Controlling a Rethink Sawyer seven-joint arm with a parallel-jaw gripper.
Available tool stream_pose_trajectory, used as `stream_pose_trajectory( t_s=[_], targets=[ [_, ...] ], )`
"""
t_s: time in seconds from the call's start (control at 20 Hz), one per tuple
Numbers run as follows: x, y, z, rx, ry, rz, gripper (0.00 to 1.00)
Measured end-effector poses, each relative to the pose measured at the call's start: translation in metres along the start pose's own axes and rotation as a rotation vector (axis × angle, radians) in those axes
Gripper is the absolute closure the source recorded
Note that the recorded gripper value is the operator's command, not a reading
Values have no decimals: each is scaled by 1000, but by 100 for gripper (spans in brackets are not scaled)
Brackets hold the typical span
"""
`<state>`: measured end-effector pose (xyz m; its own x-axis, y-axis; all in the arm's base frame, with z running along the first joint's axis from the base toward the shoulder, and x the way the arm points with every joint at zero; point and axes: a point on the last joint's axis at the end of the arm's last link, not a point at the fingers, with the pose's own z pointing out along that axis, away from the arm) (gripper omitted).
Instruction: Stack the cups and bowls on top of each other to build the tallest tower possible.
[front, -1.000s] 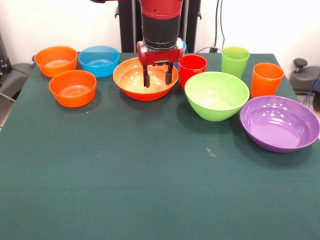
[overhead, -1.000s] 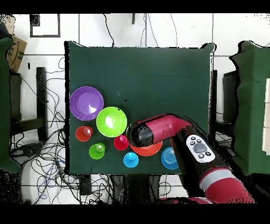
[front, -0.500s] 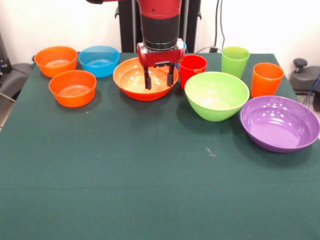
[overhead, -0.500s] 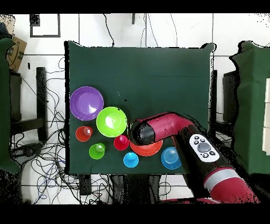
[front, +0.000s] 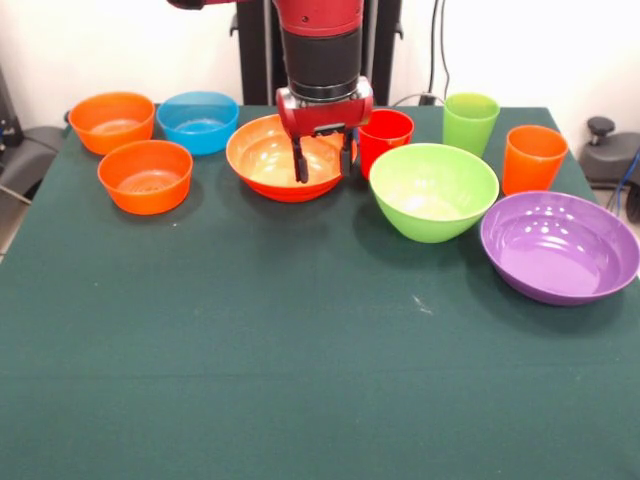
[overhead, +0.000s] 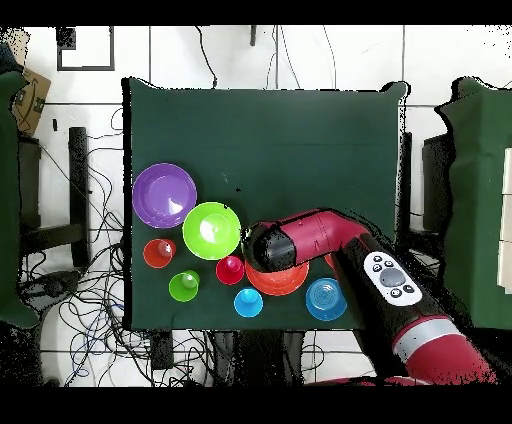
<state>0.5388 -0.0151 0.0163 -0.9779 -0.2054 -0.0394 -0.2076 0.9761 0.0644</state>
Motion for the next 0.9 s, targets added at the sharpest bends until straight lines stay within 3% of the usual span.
stream_pose_trajectory(
  t_s=[0.4,0.7,0.9],
  targets=[
    [-8,-1,-10,-2,1,-7,0],
    [-13,-23,-32,28,7,10,0],
    [-17,-45,-50,51,-21,36,0]
  ],
)
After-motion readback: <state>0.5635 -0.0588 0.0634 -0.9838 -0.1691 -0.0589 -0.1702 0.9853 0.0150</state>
